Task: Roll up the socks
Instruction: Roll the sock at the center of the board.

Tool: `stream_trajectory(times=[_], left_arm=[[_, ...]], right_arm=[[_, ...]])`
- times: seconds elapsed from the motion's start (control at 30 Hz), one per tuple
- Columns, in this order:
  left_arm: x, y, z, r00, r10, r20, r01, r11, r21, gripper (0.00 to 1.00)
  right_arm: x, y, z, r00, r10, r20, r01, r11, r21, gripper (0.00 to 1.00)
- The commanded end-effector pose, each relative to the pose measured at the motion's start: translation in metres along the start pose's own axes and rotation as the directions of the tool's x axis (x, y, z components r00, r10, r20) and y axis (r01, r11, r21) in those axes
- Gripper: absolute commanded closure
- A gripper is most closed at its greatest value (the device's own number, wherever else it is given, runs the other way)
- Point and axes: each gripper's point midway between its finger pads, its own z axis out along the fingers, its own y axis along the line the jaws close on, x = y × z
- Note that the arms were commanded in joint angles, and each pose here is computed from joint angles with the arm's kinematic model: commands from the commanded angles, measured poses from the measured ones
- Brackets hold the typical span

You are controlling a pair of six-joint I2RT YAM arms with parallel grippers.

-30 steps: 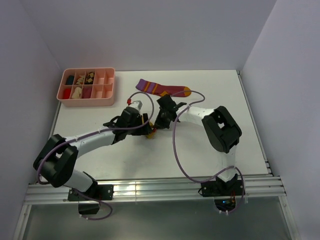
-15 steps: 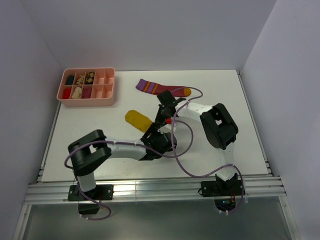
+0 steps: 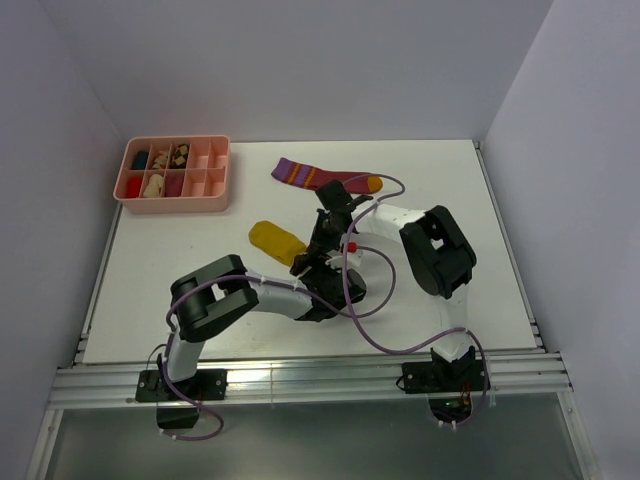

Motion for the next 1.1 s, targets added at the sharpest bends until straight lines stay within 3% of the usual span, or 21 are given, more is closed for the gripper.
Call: stream_trajectory(times=[0.0,0.53,0.7,0.8,0.9,0.97,1.07], left_arm=[[-0.004,-0.002,0.006,1.0,-0.001,0.0,0.001,1.0,-0.026,0.28],[0.047,-0.003,0.011,0.987,-0.004,-0.163,0.0,1.0,-0.02,0.4],[0.048,-0.006,0.008,0.985,-0.013,-0.17,0.016,1.0,0.015,0.55],[0.046,-0.008,0.007,0.984,-0.02,-0.175,0.027,0.999,0.035,0.81],[0.046,-0.01,0.003,0.981,-0.041,-0.189,0.055,0.996,0.068,0.99],[0.045,-0.011,0.002,0.974,-0.078,-0.213,0.102,0.989,0.103,0.99],[0.042,-0.007,-0.001,0.956,-0.157,-0.246,0.198,0.968,0.152,0.99]], right_arm=[[0.007,-0.018,0.01,0.999,-0.008,-0.036,0.01,0.998,0.056,1.0],[0.005,-0.018,0.01,0.999,0.009,-0.038,-0.007,0.999,0.048,1.0],[0.004,-0.018,0.011,0.999,0.013,-0.042,-0.011,0.999,0.044,1.0],[0.003,-0.016,0.01,0.999,0.013,-0.041,-0.012,0.999,0.036,1.0],[-0.002,-0.014,0.006,1.0,0.011,-0.024,-0.01,1.0,0.016,1.0],[-0.007,-0.008,0.0,1.0,0.01,0.005,-0.01,1.0,-0.016,1.0],[-0.016,0.0,-0.011,0.999,0.033,0.037,-0.029,0.995,-0.091,0.82]])
